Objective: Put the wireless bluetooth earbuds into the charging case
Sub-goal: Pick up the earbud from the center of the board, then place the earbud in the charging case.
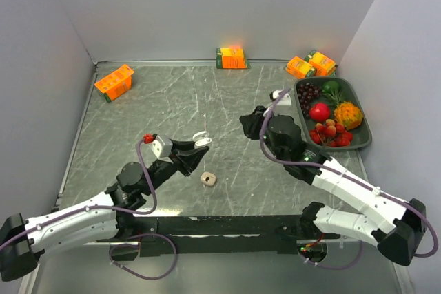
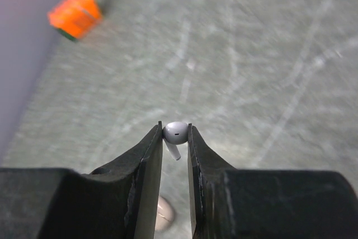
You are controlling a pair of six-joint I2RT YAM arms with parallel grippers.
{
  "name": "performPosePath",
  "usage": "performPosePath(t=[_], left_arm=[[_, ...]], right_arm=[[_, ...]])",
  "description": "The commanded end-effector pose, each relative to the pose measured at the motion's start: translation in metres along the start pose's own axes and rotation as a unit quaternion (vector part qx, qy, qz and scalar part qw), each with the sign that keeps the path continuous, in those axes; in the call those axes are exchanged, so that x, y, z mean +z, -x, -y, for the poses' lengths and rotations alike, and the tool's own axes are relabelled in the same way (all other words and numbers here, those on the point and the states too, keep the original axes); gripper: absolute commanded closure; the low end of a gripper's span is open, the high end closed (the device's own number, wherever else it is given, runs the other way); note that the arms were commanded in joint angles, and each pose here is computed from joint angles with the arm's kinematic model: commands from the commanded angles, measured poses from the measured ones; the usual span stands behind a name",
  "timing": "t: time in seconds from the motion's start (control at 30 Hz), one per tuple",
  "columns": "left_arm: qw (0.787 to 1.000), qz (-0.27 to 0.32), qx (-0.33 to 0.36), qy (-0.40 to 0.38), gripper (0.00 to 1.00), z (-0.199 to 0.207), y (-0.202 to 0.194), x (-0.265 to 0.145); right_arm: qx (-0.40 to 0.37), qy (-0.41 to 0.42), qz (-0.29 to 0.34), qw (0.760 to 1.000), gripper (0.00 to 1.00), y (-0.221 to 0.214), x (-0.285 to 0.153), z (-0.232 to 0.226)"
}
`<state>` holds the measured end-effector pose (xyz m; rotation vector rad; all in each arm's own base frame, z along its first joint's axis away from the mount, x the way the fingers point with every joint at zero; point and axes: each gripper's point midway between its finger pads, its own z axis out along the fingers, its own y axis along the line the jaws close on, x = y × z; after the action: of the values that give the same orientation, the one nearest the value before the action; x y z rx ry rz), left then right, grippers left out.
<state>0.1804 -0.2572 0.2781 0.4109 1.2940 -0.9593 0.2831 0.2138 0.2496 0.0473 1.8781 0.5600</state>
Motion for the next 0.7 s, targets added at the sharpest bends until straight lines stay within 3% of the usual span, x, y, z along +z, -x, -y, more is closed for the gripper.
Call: performPosePath(t=[0.0, 0.4, 0.67], left_arm=[[0.997, 0.073, 0.015, -0.009, 0.99, 0.01, 0.051, 0.018], [0.993, 0.116, 0.026, -0.004, 0.99, 0.006, 0.065, 0.052], [0.989, 0.15, 0.001, -0.009, 0.99, 0.008, 0.085, 0.067]], right_arm=[[0.028, 0.073, 0.134, 0.988, 1.0, 0.086, -0.026, -0.052], [0.072, 0.223, 0.241, 0.942, 1.0, 0.135, -0.081, -0.109], [0.077, 0.26, 0.245, 0.931, 1.0, 0.127, -0.091, -0.122]])
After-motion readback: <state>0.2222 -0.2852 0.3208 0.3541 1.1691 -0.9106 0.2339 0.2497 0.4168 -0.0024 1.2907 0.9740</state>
